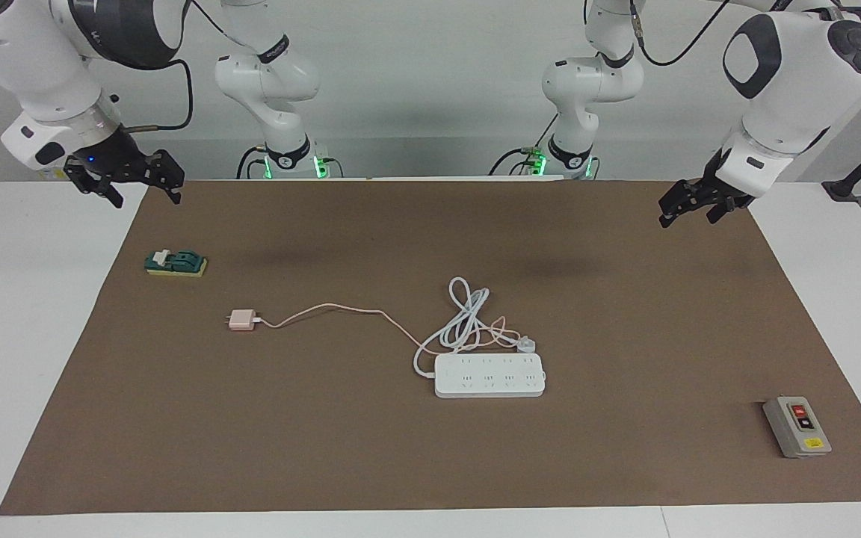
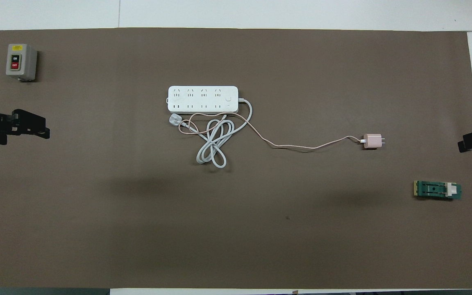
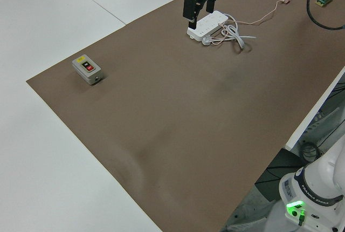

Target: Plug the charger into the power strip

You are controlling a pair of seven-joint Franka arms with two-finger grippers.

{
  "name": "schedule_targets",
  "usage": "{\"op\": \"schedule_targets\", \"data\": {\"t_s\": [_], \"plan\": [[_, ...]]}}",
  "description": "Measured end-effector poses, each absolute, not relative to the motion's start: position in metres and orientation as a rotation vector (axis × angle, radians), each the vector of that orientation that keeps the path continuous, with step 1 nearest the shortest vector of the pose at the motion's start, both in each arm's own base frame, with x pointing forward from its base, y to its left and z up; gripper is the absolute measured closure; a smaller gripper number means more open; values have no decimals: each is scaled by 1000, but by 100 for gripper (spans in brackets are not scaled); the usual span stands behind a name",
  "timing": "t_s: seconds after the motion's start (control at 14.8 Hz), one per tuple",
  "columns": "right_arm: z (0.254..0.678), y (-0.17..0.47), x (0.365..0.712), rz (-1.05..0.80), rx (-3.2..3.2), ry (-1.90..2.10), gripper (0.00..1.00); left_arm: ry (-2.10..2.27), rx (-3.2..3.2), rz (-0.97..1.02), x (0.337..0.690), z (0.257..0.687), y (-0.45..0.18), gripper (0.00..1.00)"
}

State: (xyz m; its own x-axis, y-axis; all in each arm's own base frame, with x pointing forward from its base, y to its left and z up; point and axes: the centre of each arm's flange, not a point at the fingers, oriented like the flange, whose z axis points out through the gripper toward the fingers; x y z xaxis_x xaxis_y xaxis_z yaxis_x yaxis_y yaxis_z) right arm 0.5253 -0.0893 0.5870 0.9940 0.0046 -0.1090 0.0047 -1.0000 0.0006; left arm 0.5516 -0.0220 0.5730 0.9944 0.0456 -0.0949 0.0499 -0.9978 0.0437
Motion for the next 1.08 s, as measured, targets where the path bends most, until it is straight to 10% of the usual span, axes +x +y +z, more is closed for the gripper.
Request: {"op": "schedule_targets", "data": {"t_s": [1.08], "plan": [[404,-68,592,-655,2839,-1758,0,80,3092,-145,552,573,-20,0]]}}
